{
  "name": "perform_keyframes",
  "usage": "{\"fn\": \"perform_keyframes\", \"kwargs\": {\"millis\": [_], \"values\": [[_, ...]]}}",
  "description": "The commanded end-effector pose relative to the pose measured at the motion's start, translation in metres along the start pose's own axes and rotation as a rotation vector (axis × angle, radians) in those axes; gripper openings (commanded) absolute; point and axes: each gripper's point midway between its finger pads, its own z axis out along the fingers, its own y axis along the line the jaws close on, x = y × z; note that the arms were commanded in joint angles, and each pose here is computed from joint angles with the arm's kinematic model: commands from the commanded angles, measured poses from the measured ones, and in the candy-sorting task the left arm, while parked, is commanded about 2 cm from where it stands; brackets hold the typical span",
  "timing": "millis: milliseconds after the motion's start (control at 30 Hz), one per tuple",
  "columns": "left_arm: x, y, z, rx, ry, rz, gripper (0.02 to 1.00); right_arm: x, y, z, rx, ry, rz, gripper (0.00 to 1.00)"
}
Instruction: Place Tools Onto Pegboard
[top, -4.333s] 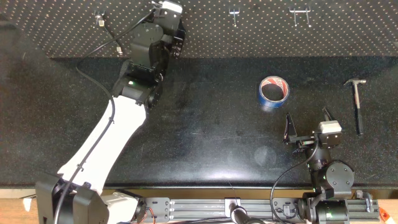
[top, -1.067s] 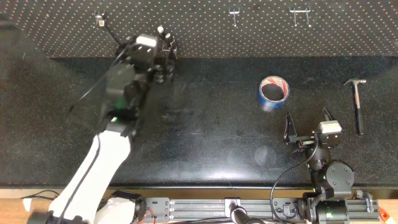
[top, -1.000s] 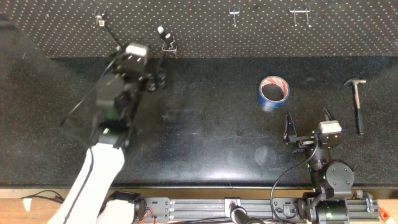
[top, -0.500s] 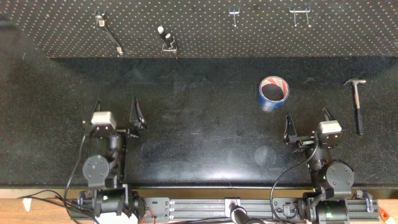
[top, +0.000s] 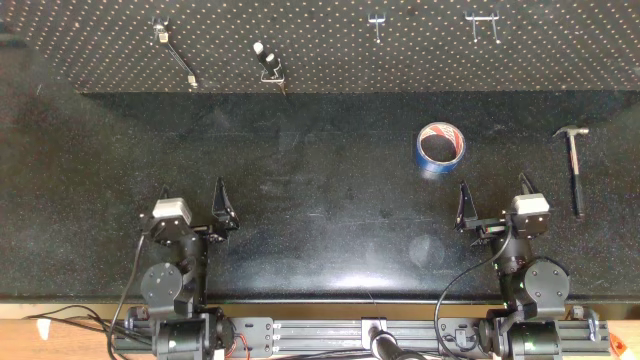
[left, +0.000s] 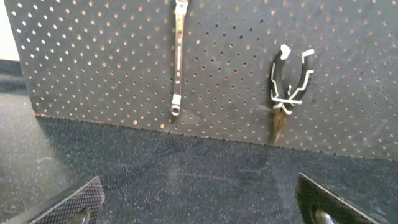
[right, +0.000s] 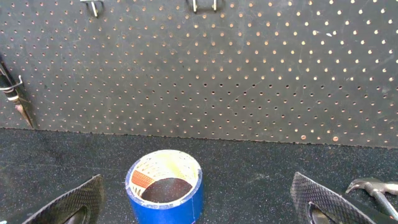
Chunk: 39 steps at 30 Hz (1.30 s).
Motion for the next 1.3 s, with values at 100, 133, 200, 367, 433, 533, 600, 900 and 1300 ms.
{"fn": "perform_keyframes", "kwargs": {"millis": [100, 133, 200, 367, 433, 533, 600, 900, 1300], "values": [[0.006, -0.018, -0.002, 0.068, 0.022, -0.006, 0.993, 0.001, 0.003, 0.0, -0.015, 0.001, -0.014, 0.976], [0.006, -0.019, -0.002, 0.073, 0.023, -0.006, 0.996, 0.001, 0.003, 0.0, -0.015, 0.001, -0.014, 0.976], [0.006, -0.019, -0.002, 0.073, 0.023, -0.006, 0.996, 0.001, 0.003, 0.0, -0.015, 0.001, -0.014, 0.976], [0.006, -0.019, -0.002, 0.073, 0.023, -0.006, 0.993, 0.001, 0.003, 0.0, -0.015, 0.001, -0.014, 0.976], [0.006, -0.019, -0.002, 0.073, 0.023, -0.006, 0.996, 0.001, 0.003, 0.0, -0.015, 0.001, -0.014, 0.976], [0.006, -0.019, -0.002, 0.073, 0.023, -0.006, 0.996, 0.001, 0.003, 0.0, -0.015, 0.001, -0.014, 0.976], [0.006, -0.019, -0.002, 0.073, 0.023, -0.006, 0.996, 0.001, 0.003, 0.0, -0.015, 0.001, -0.014, 0.976], [0.006, -0.019, -0.002, 0.073, 0.023, -0.006, 0.996, 0.001, 0.002, 0.0, -0.009, 0.001, -0.014, 0.976], [0.006, -0.019, -0.002, 0.073, 0.023, -0.006, 0.996, -0.046, 0.034, 0.016, -0.19, 0.081, 0.156, 0.976]]}}
